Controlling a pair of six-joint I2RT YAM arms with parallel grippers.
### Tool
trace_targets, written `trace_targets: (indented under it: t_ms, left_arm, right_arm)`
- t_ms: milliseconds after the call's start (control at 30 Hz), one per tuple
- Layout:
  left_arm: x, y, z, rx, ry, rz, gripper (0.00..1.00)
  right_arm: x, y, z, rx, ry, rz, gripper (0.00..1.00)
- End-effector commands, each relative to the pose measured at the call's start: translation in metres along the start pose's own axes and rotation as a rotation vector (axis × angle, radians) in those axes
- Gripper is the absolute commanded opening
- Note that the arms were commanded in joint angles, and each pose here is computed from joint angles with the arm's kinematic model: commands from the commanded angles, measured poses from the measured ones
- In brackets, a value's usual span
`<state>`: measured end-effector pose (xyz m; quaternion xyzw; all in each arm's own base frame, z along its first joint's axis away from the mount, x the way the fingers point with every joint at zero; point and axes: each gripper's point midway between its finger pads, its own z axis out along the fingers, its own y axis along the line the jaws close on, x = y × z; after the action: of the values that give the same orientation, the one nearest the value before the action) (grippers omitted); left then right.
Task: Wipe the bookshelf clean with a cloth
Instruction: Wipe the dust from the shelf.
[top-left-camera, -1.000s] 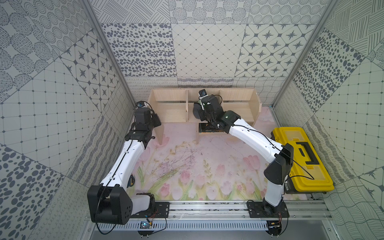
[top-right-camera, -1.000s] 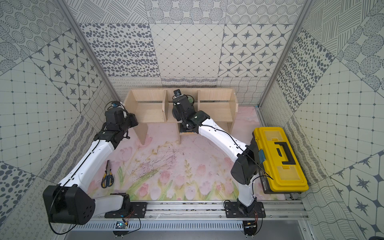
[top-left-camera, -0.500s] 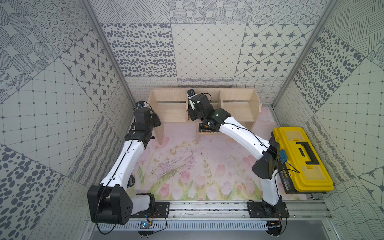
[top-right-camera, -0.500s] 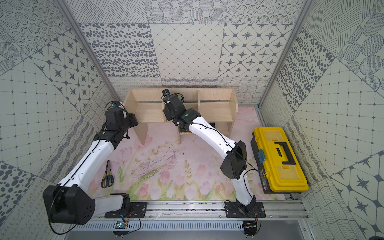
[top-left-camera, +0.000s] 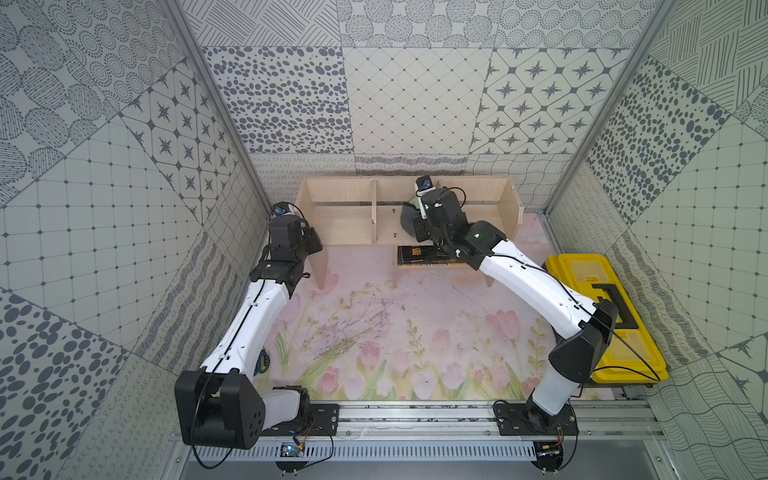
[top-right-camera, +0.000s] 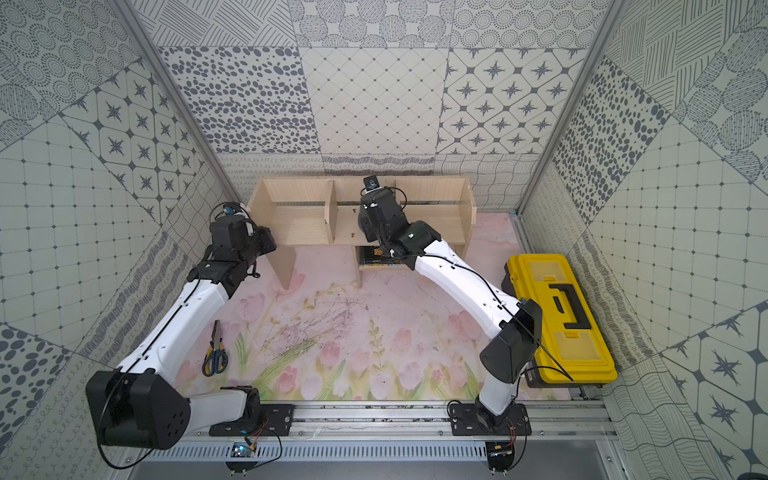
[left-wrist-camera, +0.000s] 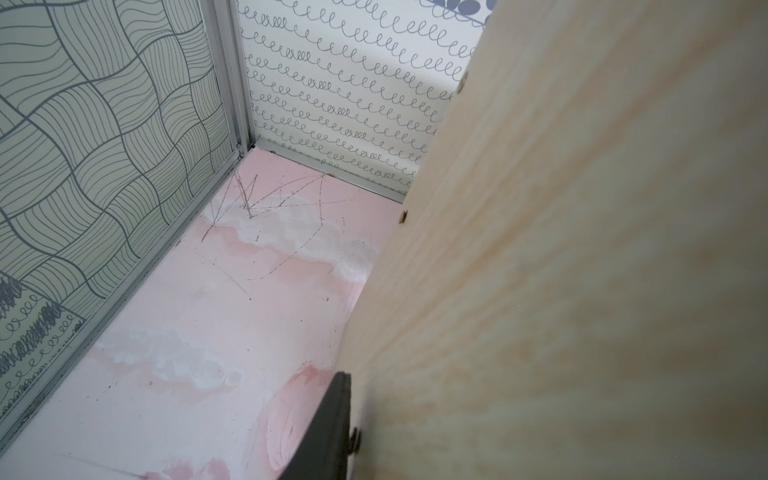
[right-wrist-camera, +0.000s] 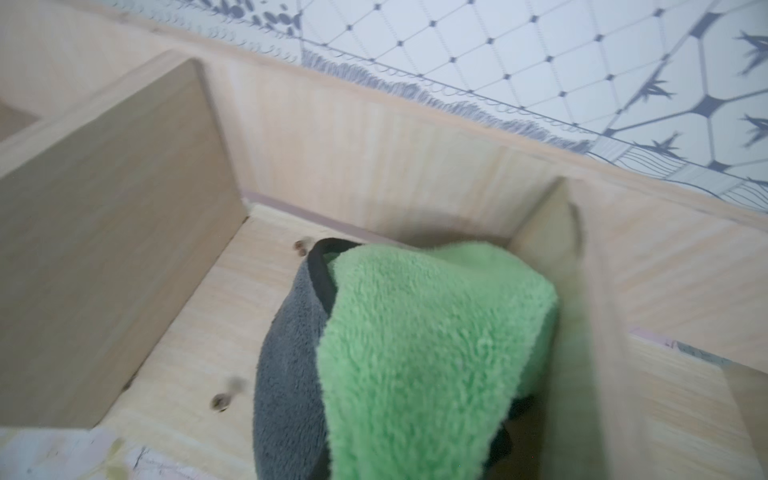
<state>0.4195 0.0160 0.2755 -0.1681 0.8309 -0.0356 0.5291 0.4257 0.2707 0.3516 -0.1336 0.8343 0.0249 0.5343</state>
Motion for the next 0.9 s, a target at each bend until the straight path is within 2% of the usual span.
trace_targets:
  t_ms: [0, 67, 167, 300, 400, 500, 667, 867]
  left_arm:
    - [-0.005, -0.011, 0.003, 0.066, -0.017, -0.115, 0.0]
    - [-0.004, -0.012, 0.003, 0.07, -0.012, -0.118, 0.0]
    - [-0.004, -0.012, 0.004, 0.073, -0.01, -0.121, 0.0]
    - [-0.006, -0.011, 0.003, 0.072, -0.017, -0.124, 0.0]
    - [-0.005, -0.01, 0.006, 0.074, -0.011, -0.127, 0.0]
    - [-0.003, -0.011, 0.007, 0.082, -0.004, -0.134, 0.0]
    - [-0.002, -0.01, 0.01, 0.085, 0.003, -0.14, 0.0]
    - [-0.003, -0.011, 0.009, 0.092, 0.003, -0.145, 0.0]
  right_arm:
    - [-0.022, -0.032, 0.005, 0.056, -0.05, 0.127, 0.0]
    - [-0.035, -0.026, 0.012, 0.036, -0.075, 0.131, 0.0]
    - [-0.058, 0.002, 0.024, -0.065, -0.11, 0.147, 0.0]
    - [-0.084, 0.06, 0.02, -0.186, -0.172, 0.095, 0.0]
    - [-0.087, 0.098, 0.012, -0.219, -0.192, 0.015, 0.0]
    - [-0.071, 0.115, 0.015, -0.212, -0.154, -0.034, 0.0]
    - [-0.032, 0.113, 0.017, -0.207, -0.066, -0.039, 0.0]
    - [-0.012, 0.076, -0.001, -0.089, -0.05, -0.081, 0.0]
